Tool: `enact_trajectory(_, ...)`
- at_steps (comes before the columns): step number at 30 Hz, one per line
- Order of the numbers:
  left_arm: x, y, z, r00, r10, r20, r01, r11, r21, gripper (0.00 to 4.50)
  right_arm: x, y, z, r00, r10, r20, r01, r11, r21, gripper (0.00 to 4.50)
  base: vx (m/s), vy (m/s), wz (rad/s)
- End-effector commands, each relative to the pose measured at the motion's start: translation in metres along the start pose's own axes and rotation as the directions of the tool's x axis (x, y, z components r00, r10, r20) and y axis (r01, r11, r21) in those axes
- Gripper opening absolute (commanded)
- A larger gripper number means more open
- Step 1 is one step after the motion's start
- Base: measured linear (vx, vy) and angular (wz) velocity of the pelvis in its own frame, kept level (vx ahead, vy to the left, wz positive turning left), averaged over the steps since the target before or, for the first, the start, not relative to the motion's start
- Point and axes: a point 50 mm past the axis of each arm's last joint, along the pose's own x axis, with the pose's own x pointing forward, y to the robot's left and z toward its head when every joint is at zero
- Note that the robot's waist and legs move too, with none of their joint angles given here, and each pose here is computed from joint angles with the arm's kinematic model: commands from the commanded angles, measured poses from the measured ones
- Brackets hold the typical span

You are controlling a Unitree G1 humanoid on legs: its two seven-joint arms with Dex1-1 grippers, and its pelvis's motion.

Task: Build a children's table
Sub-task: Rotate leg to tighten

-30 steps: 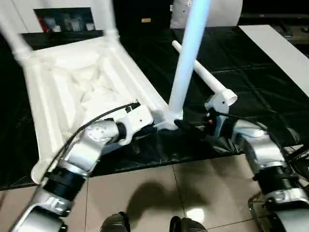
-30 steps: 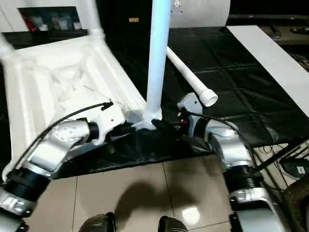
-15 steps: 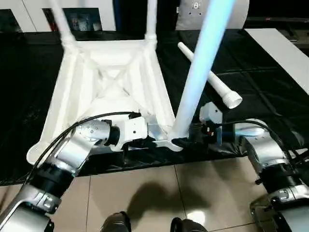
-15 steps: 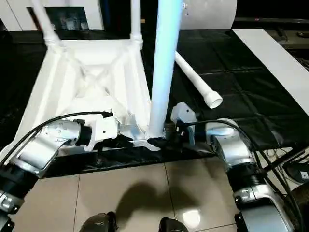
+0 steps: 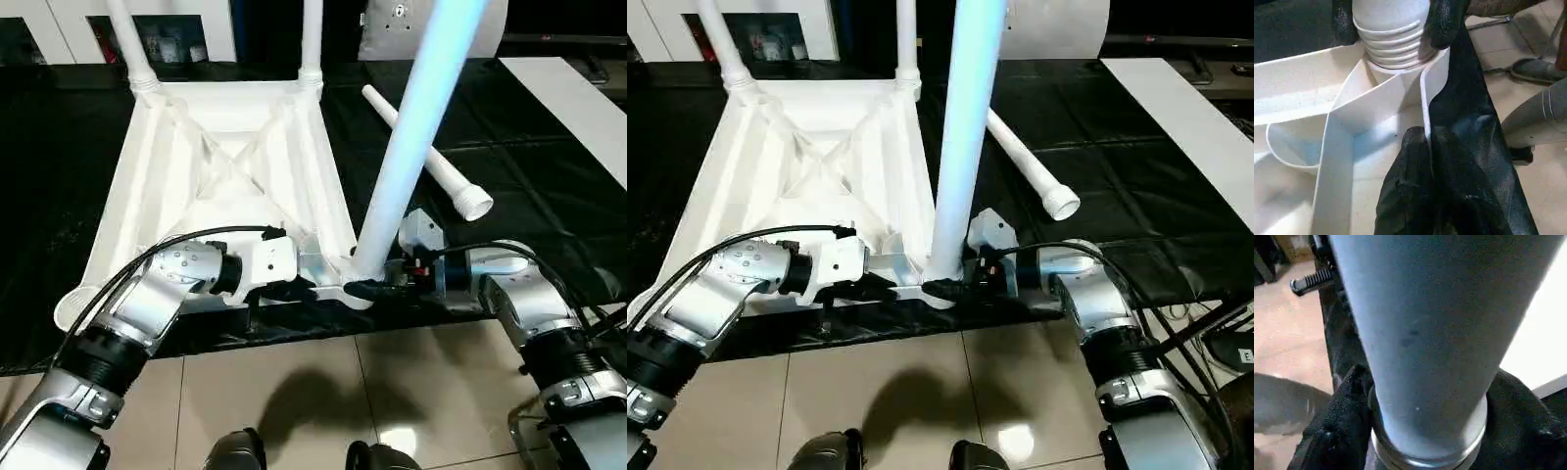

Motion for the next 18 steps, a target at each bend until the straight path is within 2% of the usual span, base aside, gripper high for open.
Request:
enact_trajectory(1,0.011,-0.012,0.002,0.998,-0.065,0.012,0.065,0.998,-0.016,0.0,0.007,0.009,-0.007,0.998,0.054,0.025,-0.056,0.995,0.081,2.78,0.0,0.0,0.0)
enact_trajectory(4,0.016,-0.014,0.006,0.999,0.003,0.042,0.0,0.997,-0.073,0.0,0.018,0.013,-0.01,0.999,0.015,0.039,-0.02,0.99,0.142,2.76,0.0,0.0,0.0)
enact_trajectory(5,0.026,-0.012,0.014,0.993,0.102,0.066,-0.092,0.987,-0.133,0.0,0.033,0.01,-0.011,0.994,-0.098,0.04,0.089,0.975,0.201,2.76,0.0,0.0,0.0)
enact_trajectory(7,0.026,-0.012,0.014,0.992,0.107,0.066,-0.097,0.986,-0.136,0.0,0.034,0.01,-0.011,0.994,-0.104,0.04,0.094,0.974,0.204,2.75,0.0,0.0,0.0)
enact_trajectory(8,0.031,-0.011,0.019,0.984,0.162,0.075,-0.148,0.975,-0.168,0.0,0.041,0.007,-0.01,0.984,-0.171,0.041,0.156,0.959,0.235,2.75,0.0,0.0,0.0)
enact_trajectory(10,0.046,-0.006,0.032,0.951,0.295,0.097,-0.261,0.929,-0.261,0.0,0.058,-0.004,-0.008,0.941,-0.337,0.024,0.313,0.897,0.313,2.75,0.0,0.0,0.0)
enact_trajectory(11,0.052,-0.001,0.038,0.923,0.372,0.096,-0.327,0.892,-0.311,0.0,0.065,-0.008,-0.006,0.913,-0.409,0.008,0.381,0.858,0.346,2.75,0.0,0.0,0.0)
enact_trajectory(13,0.058,0.006,0.044,0.885,0.459,0.083,-0.402,0.84,-0.364,0.0,0.072,-0.012,-0.004,0.876,-0.482,-0.021,0.453,0.806,0.38,2.75,0.0,0.0,0.0)
enact_trajectory(14,0.06,0.013,0.048,0.846,0.529,0.066,-0.467,0.796,-0.385,0.0,0.076,-0.014,-0.002,0.855,-0.517,-0.033,0.489,0.785,0.379,2.75,0.0,0.0,0.0)
enact_trajectory(17,0.064,0.017,0.053,0.816,0.575,0.055,-0.514,0.766,-0.386,0.0,0.08,-0.017,0.0,0.82,-0.572,-0.037,0.543,0.754,0.371,2.75,0.0,0.0,0.0)
enact_trajectory(18,0.065,0.017,0.055,0.818,0.572,0.052,-0.516,0.772,-0.371,0.0,0.081,-0.018,0.001,0.816,-0.577,-0.022,0.541,0.749,0.382,3.1,0.0,0.0,0.0)
